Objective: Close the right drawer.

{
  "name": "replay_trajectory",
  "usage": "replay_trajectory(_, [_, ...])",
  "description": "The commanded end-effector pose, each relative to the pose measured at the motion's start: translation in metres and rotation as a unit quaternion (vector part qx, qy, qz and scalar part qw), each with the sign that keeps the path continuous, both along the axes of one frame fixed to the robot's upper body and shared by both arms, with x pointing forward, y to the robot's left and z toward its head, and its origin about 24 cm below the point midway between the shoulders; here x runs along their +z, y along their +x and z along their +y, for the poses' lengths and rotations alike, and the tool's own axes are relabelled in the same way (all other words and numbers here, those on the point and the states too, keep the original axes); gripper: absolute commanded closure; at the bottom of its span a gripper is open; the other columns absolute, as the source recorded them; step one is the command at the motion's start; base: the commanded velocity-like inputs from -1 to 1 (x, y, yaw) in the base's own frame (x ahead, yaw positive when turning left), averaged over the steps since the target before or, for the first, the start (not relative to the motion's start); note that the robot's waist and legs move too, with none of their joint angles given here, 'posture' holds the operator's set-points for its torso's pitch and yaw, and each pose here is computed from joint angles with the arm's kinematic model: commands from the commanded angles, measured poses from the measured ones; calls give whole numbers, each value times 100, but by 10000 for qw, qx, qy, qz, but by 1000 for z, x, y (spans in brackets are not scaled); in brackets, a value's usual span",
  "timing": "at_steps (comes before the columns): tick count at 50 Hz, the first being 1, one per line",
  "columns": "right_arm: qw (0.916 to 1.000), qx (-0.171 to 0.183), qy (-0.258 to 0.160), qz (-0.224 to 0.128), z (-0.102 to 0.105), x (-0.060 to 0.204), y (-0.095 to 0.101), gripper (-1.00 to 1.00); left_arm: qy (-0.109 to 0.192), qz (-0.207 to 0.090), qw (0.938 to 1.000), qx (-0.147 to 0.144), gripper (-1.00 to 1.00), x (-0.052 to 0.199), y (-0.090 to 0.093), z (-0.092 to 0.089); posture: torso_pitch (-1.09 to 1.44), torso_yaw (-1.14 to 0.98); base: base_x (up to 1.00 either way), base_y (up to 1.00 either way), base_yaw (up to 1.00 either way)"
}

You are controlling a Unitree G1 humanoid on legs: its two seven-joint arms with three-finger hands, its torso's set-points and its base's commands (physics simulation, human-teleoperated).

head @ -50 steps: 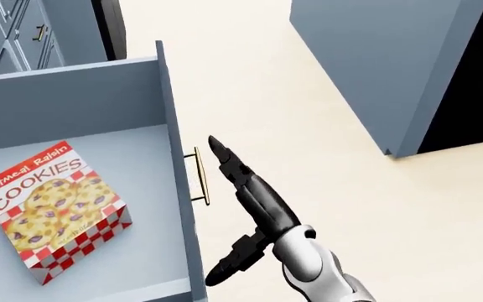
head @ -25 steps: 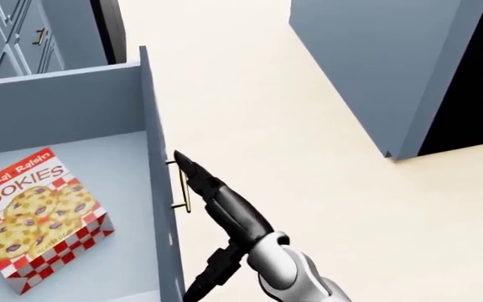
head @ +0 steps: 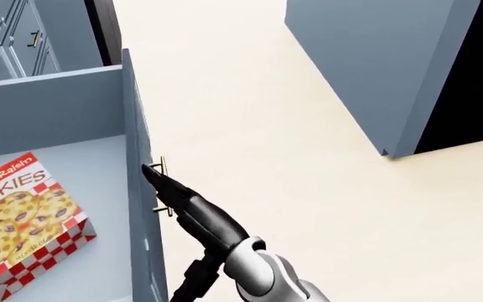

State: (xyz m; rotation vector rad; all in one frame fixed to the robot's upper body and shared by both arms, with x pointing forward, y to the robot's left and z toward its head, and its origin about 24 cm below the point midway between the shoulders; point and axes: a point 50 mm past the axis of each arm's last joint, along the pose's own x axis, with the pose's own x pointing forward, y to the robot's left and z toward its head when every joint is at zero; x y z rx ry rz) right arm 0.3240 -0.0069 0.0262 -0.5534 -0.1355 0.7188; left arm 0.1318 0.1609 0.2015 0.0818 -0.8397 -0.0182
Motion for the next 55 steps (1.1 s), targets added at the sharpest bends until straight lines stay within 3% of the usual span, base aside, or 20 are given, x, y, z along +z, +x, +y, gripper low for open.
replay_trajectory(1, [9988,392,74,-291,15,14,0,-100,12,-295,9996,-8,-100,8,-6,-1,0,0,0,0,0])
replay_trajectory(10, [9979,600,-37,-229,22,12,-5,-100,-2,-297,9996,1,-100,9,-6,0,0,0,0,0,0])
replay_trajectory(19, [9929,1178,-145,73,30,4,-16,-100,2,-283,9996,-13,-100,9,-7,0,0,0,0,0,0])
replay_trajectory(55, [9805,1876,-485,316,51,1,-29,-100,-6,-294,9996,-8,-100,12,-7,1,0,0,0,0,0])
